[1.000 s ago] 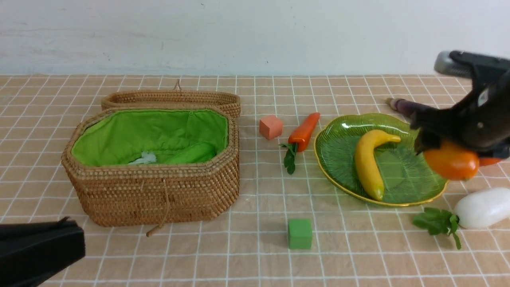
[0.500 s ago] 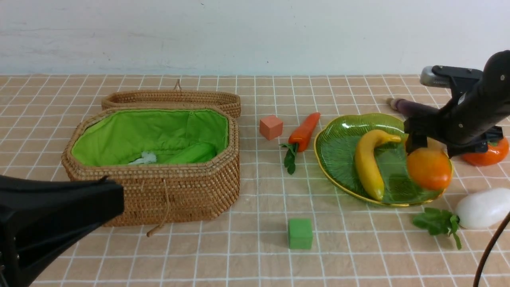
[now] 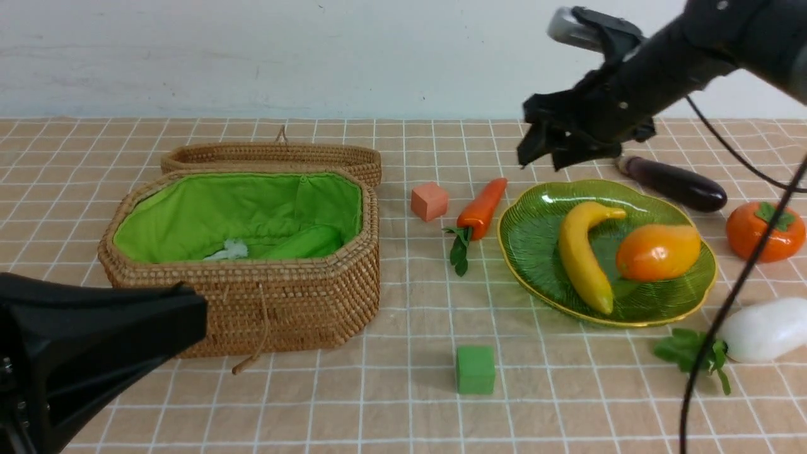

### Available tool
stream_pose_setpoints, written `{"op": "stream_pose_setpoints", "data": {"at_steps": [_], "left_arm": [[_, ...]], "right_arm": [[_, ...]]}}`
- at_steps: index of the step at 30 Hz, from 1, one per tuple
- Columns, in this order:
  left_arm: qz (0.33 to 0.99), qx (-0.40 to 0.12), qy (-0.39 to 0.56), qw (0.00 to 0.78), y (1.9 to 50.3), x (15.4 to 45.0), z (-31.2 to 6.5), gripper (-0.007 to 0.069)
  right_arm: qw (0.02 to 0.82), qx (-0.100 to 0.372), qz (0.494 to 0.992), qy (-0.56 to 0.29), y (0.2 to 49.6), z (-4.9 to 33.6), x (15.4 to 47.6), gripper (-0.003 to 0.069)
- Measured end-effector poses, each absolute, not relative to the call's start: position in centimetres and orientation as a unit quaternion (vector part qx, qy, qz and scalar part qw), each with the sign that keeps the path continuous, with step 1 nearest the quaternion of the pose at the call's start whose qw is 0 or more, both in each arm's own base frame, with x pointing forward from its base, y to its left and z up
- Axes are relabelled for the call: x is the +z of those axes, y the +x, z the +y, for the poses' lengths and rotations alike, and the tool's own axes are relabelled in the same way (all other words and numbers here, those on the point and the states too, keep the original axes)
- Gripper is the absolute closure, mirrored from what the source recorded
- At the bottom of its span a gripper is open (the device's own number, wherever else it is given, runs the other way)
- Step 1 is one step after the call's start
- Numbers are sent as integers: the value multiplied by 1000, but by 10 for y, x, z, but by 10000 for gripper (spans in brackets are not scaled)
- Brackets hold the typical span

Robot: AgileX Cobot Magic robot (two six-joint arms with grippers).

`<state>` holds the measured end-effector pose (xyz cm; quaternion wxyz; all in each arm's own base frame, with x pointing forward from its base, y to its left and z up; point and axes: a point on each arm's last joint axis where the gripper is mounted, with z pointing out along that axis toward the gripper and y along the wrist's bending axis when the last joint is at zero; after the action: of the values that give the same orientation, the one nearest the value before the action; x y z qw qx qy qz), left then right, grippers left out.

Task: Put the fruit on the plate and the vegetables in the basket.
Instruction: Use the right arm to grab a carrot and put it into the left basket

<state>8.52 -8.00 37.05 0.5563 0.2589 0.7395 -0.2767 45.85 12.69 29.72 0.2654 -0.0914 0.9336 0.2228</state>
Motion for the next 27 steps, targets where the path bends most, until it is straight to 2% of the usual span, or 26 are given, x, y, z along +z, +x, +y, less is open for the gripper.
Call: {"op": "stream_pose_setpoints", "data": {"at_steps": [4,7,12,19,27], "left_arm": [[742,-276,259,553,87,370,-81,638],[743,-275,260,551,87,369,-82,638],[745,-275,261,549,87,369,-82,638],[745,-275,261,549,87,369,-82,636],[746,-282,258,546,87,369,-82,635]], "right_arm": [[224,206,950,-68,474,165,267,221],[225,183,956,-49,482,185,249,167],[241,170,955,-20,492,200,227,88],[249,169,954,-2,502,202,203,75],[274,160,948,-4,508,201,197,75]]}}
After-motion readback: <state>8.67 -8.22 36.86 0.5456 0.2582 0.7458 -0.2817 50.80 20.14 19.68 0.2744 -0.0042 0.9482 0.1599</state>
